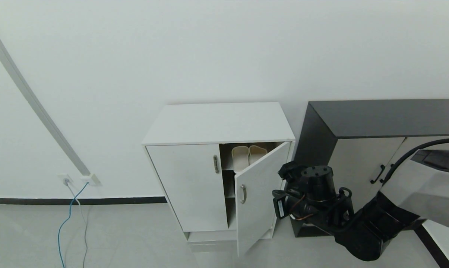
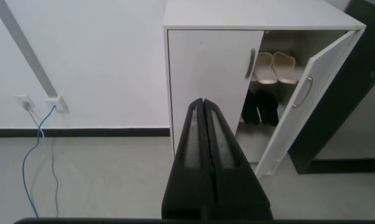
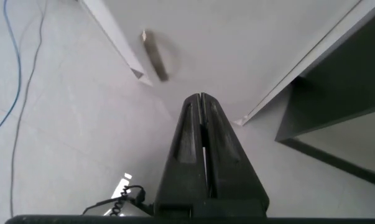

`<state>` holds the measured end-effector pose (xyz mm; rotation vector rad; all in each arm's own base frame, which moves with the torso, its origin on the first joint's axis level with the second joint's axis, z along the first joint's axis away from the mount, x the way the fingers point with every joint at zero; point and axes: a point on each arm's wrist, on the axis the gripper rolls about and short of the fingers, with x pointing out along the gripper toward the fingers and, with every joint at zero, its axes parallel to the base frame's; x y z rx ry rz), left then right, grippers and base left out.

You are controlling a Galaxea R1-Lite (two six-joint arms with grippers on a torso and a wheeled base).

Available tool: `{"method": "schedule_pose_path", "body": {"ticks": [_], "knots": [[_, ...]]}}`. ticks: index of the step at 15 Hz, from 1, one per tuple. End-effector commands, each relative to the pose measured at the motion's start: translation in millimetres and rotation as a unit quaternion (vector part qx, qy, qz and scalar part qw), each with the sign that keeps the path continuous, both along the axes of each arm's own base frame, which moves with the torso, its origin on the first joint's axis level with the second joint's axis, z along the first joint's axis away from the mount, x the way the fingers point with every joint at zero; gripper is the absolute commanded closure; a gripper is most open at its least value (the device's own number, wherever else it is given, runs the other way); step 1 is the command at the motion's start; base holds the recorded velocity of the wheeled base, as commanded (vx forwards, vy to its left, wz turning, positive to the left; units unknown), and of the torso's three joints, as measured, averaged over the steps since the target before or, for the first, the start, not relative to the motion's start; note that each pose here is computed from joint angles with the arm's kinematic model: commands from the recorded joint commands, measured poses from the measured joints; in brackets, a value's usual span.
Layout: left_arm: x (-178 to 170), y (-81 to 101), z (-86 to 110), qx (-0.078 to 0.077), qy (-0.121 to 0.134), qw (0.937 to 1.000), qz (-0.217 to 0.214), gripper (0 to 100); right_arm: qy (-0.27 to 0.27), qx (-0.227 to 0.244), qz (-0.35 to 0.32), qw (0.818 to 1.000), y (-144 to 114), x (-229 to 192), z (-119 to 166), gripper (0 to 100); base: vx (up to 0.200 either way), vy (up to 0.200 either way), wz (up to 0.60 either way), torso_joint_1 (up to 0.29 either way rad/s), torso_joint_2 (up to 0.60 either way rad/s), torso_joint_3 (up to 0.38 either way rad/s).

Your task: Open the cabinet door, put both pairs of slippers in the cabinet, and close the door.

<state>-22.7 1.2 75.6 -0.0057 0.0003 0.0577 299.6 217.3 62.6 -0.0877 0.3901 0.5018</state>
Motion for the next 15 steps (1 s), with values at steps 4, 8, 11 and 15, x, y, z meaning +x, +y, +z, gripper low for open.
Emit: {"method": "schedule_pose_path", "body": {"ticks": [4, 8, 11, 15], "knots": [[0, 0.0, 0.0, 0.0, 0.0, 1.0, 0.0, 100, -0.007, -0.013, 0.01, 1.0, 1, -5, -3, 100, 0.0, 0.0, 0.3, 0.002, 0.0, 0.0], [0, 0.0, 0.0, 0.0, 0.0, 1.0, 0.0, 100, -0.001, -0.013, 0.017, 1.0, -2, -9, -7, 100, 0.0, 0.0, 0.15, 0.002, 0.0, 0.001], [0, 0.0, 0.0, 0.001, 0.0, 1.0, 0.0, 100, 0.004, -0.011, 0.019, 1.0, -4, -10, -8, 100, 0.0, 0.0, 0.0, 0.0, 0.0, 0.0], [0, 0.0, 0.0, 0.001, 0.0, 1.0, 0.0, 100, -0.002, -0.012, 0.016, 1.0, -12, -25, -14, 100, 0.0, 0.0, 0.0, 0.0, 0.0, 0.0]]}}
